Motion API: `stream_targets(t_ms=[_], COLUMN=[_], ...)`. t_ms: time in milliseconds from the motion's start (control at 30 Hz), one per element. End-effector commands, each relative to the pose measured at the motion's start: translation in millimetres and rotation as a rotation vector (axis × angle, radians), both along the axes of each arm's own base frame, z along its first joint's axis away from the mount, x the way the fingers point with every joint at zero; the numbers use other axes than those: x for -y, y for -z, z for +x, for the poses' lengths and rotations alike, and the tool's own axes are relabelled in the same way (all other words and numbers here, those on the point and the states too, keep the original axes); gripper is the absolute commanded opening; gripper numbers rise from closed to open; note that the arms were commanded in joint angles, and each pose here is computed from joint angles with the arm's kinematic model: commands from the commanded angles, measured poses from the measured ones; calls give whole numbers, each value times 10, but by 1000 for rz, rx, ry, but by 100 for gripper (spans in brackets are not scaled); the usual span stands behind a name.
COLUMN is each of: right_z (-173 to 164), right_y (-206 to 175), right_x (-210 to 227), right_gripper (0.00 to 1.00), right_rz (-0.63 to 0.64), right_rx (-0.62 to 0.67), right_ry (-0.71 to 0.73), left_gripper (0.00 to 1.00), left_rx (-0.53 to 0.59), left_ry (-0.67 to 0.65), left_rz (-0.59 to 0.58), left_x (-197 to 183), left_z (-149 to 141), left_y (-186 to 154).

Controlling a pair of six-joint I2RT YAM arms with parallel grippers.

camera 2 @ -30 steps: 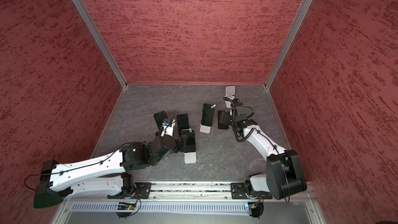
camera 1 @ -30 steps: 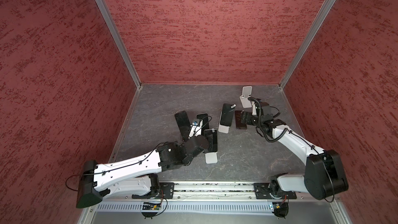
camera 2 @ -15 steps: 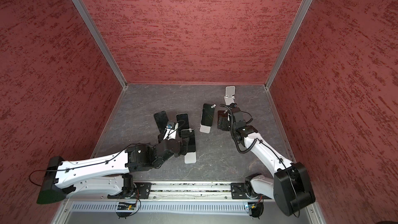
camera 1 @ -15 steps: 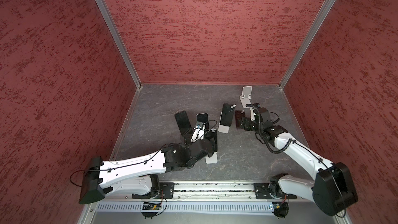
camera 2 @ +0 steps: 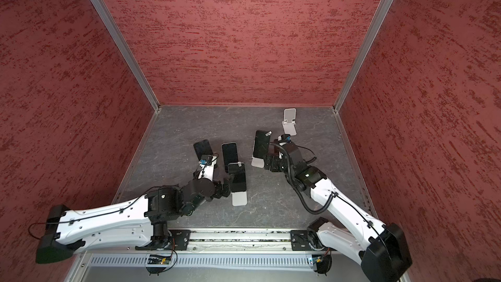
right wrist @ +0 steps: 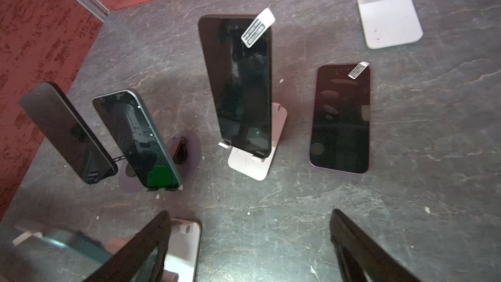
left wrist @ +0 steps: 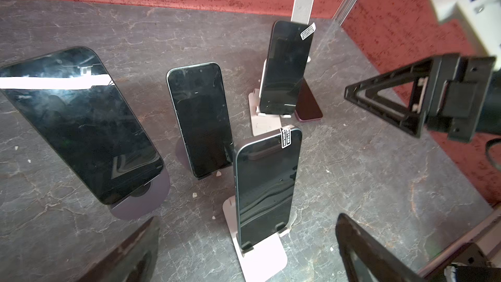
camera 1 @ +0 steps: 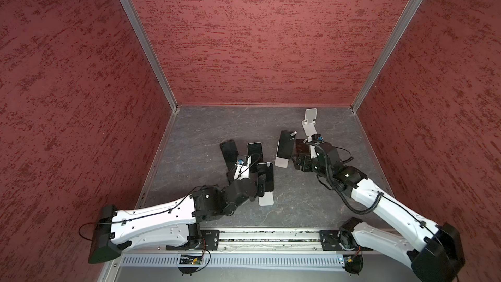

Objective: Remove the phone from the phone stand

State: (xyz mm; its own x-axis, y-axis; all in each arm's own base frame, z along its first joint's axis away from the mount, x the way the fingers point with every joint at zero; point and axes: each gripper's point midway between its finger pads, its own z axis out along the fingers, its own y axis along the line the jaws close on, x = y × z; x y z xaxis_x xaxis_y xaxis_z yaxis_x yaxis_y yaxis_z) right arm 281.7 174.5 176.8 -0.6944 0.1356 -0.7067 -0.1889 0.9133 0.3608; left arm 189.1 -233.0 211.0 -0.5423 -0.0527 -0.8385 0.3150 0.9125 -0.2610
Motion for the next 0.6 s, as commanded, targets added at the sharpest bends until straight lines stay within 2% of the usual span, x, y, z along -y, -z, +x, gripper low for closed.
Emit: stream_targets(t_ms=[0,333,567], right_z=[-92,-343,-415], right_y=[-42,-154,-180], right_x=[-88,-527,-692], right_gripper=[92,93,93], right_rz=[-1,28,45], right_rx=[-2,16,42], right_ry=[-2,-150,-173], left_gripper=[100,99,99], left_rx=[18,42,51], left_ry=[-11,-26,-47], left_rz=[-37,-69,-104], left_x=[-85,-343,-494], left_z=[6,-20,-1], left_y=[-45,-28,-25])
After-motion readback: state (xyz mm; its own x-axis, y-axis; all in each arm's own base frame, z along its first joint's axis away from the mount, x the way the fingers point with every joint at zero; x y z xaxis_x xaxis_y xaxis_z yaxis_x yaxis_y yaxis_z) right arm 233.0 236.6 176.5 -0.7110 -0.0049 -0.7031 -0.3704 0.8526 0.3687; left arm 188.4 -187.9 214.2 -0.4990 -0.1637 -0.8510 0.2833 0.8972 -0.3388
